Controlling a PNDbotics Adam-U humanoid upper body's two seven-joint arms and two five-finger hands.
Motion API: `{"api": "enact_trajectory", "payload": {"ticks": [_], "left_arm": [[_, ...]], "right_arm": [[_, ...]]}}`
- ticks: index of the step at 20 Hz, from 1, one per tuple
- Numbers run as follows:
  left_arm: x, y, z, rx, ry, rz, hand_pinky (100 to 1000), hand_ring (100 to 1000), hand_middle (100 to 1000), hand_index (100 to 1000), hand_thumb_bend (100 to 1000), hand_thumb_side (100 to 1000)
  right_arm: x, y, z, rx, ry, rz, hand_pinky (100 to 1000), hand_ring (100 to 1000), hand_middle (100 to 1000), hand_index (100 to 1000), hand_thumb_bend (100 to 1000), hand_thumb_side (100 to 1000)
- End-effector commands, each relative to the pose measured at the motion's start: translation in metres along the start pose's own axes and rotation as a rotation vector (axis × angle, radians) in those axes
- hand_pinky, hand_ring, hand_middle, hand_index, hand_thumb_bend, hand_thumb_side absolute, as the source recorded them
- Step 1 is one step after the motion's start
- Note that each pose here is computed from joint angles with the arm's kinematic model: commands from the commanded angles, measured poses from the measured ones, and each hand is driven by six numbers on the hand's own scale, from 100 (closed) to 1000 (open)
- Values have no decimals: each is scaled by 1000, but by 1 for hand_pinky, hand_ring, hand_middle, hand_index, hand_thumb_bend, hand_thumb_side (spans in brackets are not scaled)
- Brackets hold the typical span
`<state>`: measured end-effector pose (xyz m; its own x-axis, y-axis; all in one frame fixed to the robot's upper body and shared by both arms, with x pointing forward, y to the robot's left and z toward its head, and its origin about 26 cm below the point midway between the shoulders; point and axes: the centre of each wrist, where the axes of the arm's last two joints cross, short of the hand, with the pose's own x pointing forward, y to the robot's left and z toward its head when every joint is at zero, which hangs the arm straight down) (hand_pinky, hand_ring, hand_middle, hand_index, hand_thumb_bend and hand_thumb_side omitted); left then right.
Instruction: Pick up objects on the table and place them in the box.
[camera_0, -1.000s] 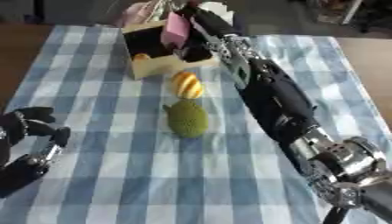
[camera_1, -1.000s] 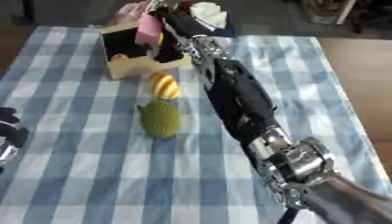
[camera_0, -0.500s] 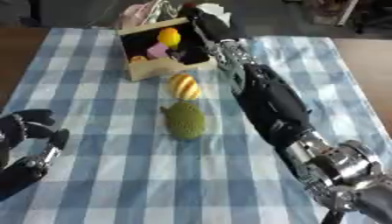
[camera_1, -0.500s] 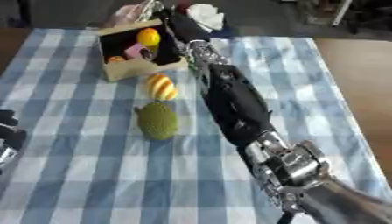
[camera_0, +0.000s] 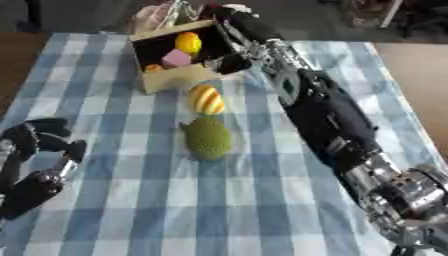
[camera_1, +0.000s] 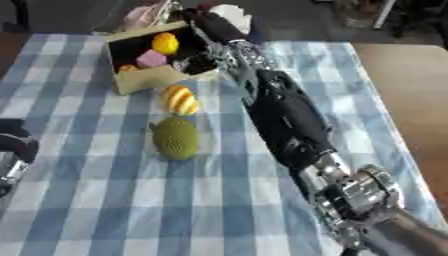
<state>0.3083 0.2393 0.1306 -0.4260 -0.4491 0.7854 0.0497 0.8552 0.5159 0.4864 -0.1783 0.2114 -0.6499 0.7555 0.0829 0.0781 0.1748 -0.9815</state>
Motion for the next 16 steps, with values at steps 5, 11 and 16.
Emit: {"api": "enact_trajectory", "payload": {"ticks": [5, 11, 16], "left_arm": [[5, 14, -2, 59, -15, -27, 679, 574, 600, 754, 401, 473], [3, 14, -1, 66, -3, -27, 679, 573, 598, 754, 403, 474], [2, 13, -1, 63, -3, -25, 679, 572, 598, 754, 403, 475]], "right_arm": [[16, -19, 17, 88, -160, 4, 790, 859, 869, 965, 267, 388], [27, 1, 26, 236, -246, -46, 788, 861, 865, 951, 253, 380], [37, 23, 22, 357, -318, -84, 790, 864, 870, 952, 241, 370]]}}
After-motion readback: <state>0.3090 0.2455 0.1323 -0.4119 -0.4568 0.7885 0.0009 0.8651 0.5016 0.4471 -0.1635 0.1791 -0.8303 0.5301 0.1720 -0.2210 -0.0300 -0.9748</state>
